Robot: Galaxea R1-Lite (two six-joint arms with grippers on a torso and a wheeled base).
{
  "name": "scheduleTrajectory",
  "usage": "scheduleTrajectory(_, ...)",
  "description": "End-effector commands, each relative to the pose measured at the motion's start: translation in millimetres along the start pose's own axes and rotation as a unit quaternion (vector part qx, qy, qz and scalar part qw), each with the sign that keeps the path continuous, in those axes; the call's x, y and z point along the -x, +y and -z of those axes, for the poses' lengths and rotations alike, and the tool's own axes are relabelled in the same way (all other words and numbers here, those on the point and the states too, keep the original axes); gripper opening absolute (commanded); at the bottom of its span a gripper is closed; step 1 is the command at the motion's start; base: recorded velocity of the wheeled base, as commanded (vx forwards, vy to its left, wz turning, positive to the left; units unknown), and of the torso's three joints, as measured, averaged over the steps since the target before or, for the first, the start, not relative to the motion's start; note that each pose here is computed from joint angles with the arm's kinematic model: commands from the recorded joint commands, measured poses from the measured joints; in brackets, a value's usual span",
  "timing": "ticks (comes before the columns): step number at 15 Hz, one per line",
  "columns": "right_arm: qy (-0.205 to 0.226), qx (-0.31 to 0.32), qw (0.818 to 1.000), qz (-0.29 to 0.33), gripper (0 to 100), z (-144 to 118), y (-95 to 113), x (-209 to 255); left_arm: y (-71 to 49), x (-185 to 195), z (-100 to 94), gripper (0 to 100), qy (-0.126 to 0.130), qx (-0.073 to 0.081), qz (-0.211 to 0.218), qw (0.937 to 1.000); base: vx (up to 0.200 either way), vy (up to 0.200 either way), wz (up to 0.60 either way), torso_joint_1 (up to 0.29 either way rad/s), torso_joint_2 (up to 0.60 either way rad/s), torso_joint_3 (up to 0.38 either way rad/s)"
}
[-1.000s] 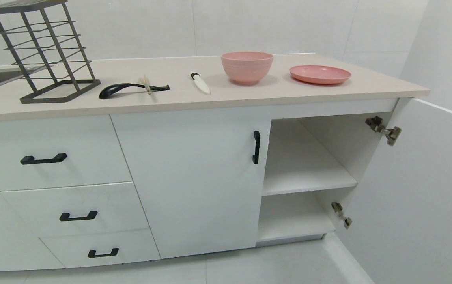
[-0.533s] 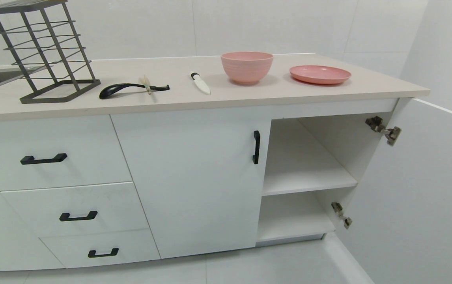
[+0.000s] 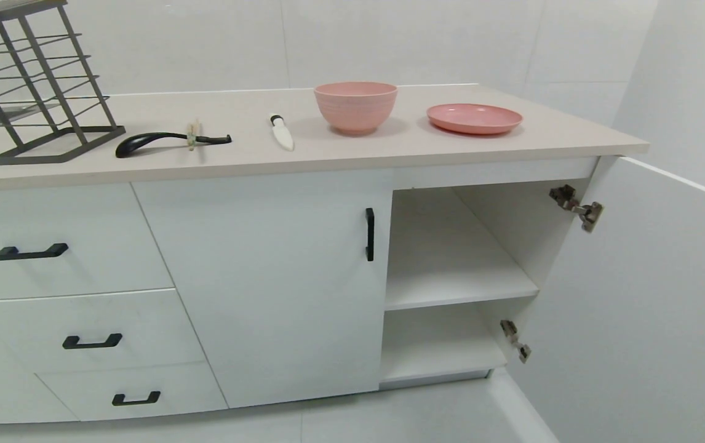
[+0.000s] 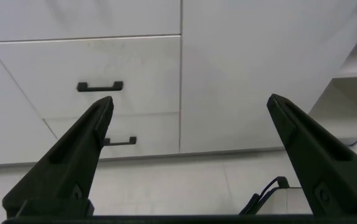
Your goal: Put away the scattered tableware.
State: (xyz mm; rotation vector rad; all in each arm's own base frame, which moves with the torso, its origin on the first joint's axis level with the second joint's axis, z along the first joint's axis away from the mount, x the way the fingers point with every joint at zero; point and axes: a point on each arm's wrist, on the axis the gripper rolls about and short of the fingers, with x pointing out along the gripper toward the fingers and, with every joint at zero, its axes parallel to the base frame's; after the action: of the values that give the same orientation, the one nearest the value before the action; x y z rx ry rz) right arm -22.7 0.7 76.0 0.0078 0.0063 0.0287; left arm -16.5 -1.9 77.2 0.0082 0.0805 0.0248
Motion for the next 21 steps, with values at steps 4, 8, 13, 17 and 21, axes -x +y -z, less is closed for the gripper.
scheduleTrajectory(4, 0.001, -0.001, 1.000, 0.000, 100, 0.0, 0.0, -0.1, 0.1, -0.6, -0.2, 100, 0.004, 0.000, -0.001, 1.0000, 0.150, -0.050, 0.00, 0.002, 0.00, 0.002)
scheduleTrajectory(8, 0.001, -0.001, 1.000, 0.000, 100, 0.0, 0.0, -0.1, 0.1, -0.6, -0.2, 100, 0.004, 0.001, -0.002, 1.0000, 0.050, 0.000, 0.00, -0.001, 0.00, 0.002)
scheduleTrajectory(13, 0.001, -0.001, 1.000, 0.000, 100, 0.0, 0.0, -0.1, 0.1, -0.6, -0.2, 100, 0.004, 0.001, -0.002, 1.0000, 0.080, 0.000, 0.00, -0.002, 0.00, 0.000)
scheduleTrajectory(17, 0.000, 0.000, 1.000, 0.000, 100, 0.0, 0.0, 0.0, 0.1, -0.6, -0.2, 100, 0.004, 0.001, -0.002, 1.0000, 0.000, 0.000, 0.00, 0.020, -0.03, -0.005)
scheduleTrajectory(21, 0.000, -0.001, 1.000, 0.000, 100, 0.0, 0.0, 0.0, 0.1, -0.6, -0.2, 100, 0.004, 0.001, -0.002, 1.0000, 0.000, 0.000, 0.00, 0.210, -0.09, -0.107)
